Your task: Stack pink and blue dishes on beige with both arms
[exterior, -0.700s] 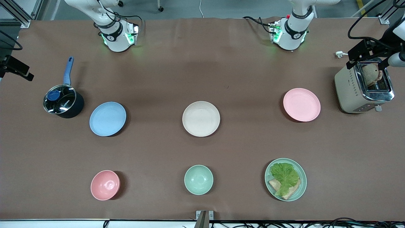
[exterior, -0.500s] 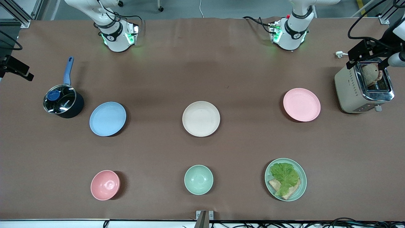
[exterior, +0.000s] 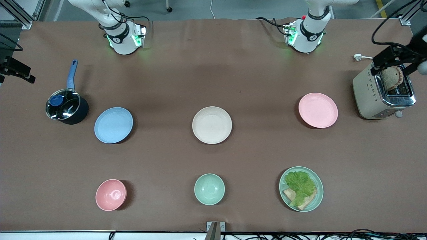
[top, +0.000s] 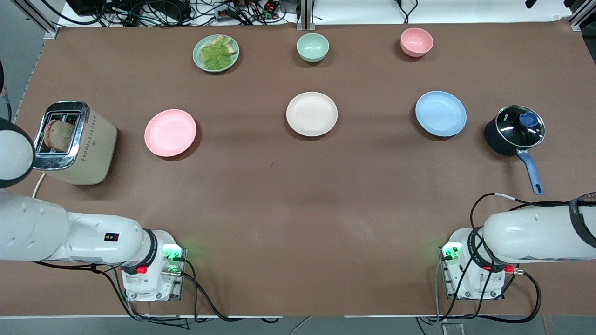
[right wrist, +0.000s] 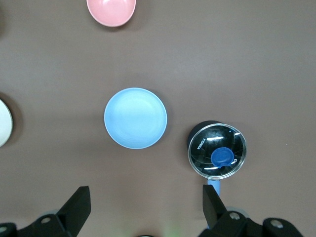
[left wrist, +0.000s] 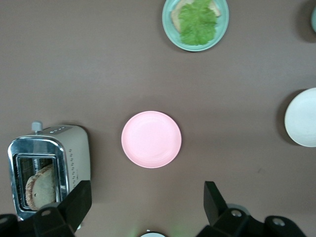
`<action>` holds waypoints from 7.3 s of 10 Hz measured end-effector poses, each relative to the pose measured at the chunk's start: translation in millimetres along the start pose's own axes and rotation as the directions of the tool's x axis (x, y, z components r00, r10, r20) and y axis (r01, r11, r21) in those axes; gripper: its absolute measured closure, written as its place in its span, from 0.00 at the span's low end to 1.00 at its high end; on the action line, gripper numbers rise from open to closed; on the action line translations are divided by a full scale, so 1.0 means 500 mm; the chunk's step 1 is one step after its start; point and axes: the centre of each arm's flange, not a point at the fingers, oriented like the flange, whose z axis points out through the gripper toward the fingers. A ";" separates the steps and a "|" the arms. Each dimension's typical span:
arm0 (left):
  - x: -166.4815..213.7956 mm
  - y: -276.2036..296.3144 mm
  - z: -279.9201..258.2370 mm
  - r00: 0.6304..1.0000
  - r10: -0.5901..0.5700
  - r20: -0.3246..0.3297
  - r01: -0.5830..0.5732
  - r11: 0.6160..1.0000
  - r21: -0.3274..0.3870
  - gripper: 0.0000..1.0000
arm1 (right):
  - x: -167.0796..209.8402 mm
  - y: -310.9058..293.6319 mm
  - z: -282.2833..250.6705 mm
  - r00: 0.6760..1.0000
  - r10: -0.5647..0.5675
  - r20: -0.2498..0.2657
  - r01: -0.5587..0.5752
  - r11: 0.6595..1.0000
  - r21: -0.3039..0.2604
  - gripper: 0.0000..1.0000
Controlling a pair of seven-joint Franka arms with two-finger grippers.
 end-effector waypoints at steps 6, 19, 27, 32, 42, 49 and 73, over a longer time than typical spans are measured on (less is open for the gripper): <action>0.126 -0.118 0.428 0.999 0.032 0.014 -0.032 0.999 -0.017 0.05 | 0.127 0.144 0.473 0.991 -0.103 0.089 0.082 0.974 0.212 0.00; 0.013 -0.157 0.907 0.958 0.145 0.248 -0.140 0.989 -0.039 0.05 | 0.061 0.211 0.947 0.991 -0.131 -0.012 0.122 0.880 0.459 0.70; -0.024 -0.182 0.963 0.958 0.148 0.246 -0.142 0.989 -0.040 0.50 | 0.182 0.195 0.685 0.987 -0.084 0.139 0.001 0.858 0.514 0.93; -0.017 -0.180 0.964 0.963 0.151 0.222 -0.148 0.989 -0.032 0.81 | 0.215 0.117 0.450 0.989 0.044 0.138 -0.099 0.901 0.422 0.93; 0.108 -0.049 0.661 0.969 0.208 0.131 -0.197 0.976 -0.094 0.95 | 0.221 -0.163 0.415 0.987 0.022 0.157 -0.084 0.912 0.401 0.93; 0.075 0.467 0.737 0.985 0.060 0.162 -0.019 0.970 -0.243 0.95 | 0.196 -0.306 0.561 0.990 -0.006 0.140 -0.054 0.907 0.419 0.93; 0.119 0.396 0.454 0.992 -0.120 -0.031 0.119 0.992 -0.038 0.00 | 0.043 -0.726 0.854 0.995 0.094 0.042 -0.103 0.885 0.454 0.93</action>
